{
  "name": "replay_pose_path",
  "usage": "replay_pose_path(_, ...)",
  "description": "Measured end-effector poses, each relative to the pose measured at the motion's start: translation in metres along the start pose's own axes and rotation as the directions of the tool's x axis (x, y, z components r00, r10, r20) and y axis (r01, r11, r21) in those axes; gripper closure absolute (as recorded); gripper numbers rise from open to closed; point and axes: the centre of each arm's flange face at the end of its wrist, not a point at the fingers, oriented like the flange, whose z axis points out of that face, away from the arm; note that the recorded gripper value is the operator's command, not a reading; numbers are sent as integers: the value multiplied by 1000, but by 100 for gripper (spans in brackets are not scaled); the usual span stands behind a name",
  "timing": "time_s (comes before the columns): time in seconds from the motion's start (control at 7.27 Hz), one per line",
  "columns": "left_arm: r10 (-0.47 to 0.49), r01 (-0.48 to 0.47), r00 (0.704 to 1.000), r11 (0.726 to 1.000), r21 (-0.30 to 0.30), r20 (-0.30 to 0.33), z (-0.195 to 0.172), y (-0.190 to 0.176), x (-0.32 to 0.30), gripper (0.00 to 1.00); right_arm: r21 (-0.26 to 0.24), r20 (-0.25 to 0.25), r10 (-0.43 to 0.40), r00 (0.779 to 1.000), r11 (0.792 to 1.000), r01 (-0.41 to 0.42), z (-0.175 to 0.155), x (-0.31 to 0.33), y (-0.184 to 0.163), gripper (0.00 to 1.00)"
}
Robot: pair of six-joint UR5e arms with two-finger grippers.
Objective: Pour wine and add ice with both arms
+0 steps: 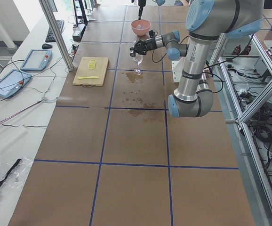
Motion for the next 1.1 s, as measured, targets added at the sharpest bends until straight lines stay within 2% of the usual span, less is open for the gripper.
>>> replay_pose_path(0.69,-50,50,999,999,16,4,-11,40,-28,100,5,-23,-31,999,1000,31,43,-10,4,0)
replay_pose_path(0.83,-57,57,998,998,18,5,-12,44,-30,100,-2,-25,-34,999,999,34,48,-15,7,6)
replay_pose_path(0.96,-60,60,998,998,18,6,-12,48,-31,100,-7,-27,-36,999,999,36,51,-17,9,17)
replay_pose_path(1.1,-62,62,998,998,17,7,-12,51,-33,100,-11,-29,-37,999,999,36,54,-18,9,19)
